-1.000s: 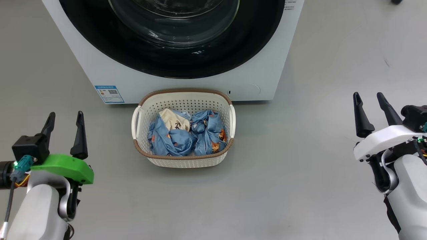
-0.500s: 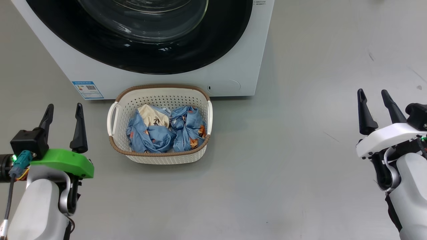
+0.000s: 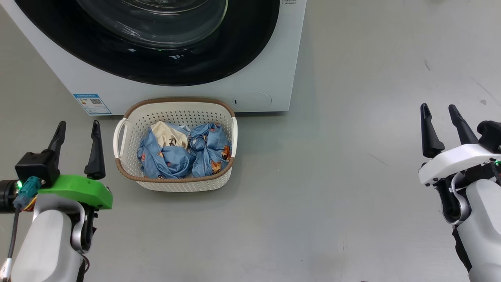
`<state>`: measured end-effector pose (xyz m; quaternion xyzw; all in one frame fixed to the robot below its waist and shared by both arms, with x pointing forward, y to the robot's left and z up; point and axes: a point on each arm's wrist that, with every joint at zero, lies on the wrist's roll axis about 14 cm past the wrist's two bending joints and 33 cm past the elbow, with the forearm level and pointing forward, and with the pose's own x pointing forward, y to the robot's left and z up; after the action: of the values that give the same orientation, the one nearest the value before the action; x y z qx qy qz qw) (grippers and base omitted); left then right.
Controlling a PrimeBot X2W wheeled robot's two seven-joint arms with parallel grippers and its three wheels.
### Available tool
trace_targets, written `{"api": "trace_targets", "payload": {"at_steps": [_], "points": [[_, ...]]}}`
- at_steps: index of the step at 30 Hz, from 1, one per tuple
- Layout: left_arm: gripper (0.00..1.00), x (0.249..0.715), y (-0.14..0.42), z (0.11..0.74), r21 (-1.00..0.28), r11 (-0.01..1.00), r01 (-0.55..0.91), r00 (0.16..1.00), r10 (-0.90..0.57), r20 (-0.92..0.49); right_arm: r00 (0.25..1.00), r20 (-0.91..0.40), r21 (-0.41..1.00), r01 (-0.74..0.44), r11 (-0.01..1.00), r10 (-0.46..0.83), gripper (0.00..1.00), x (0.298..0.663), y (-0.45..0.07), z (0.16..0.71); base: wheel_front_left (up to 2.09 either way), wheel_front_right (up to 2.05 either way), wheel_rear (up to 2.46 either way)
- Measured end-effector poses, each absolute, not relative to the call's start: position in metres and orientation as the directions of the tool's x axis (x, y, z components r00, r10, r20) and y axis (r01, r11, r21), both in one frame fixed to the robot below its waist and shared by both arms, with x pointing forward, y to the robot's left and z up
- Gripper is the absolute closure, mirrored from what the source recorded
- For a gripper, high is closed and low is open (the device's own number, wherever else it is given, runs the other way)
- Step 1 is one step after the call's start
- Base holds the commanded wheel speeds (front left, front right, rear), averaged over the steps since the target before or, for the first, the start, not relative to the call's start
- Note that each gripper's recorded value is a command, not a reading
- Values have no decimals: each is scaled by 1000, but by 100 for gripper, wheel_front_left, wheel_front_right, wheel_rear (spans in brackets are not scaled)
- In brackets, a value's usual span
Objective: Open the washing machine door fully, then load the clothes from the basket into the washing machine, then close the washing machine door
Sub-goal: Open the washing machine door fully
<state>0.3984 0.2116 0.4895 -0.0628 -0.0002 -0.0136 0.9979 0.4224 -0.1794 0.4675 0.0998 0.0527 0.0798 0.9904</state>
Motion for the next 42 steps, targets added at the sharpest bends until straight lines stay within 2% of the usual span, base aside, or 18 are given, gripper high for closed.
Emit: {"api": "trace_targets", "payload": {"at_steps": [29, 42], "points": [[0, 398, 206, 499, -126, 991, 39, 999, -35, 38, 986, -44, 199, -148, 969, 160, 0, 429, -181, 481, 1, 1, -2], [0, 397, 209, 497, -130, 991, 30, 999, -25, 37, 982, 89, 194, -184, 964, 169, 0, 463, -176, 526, 0, 0, 0]]}}
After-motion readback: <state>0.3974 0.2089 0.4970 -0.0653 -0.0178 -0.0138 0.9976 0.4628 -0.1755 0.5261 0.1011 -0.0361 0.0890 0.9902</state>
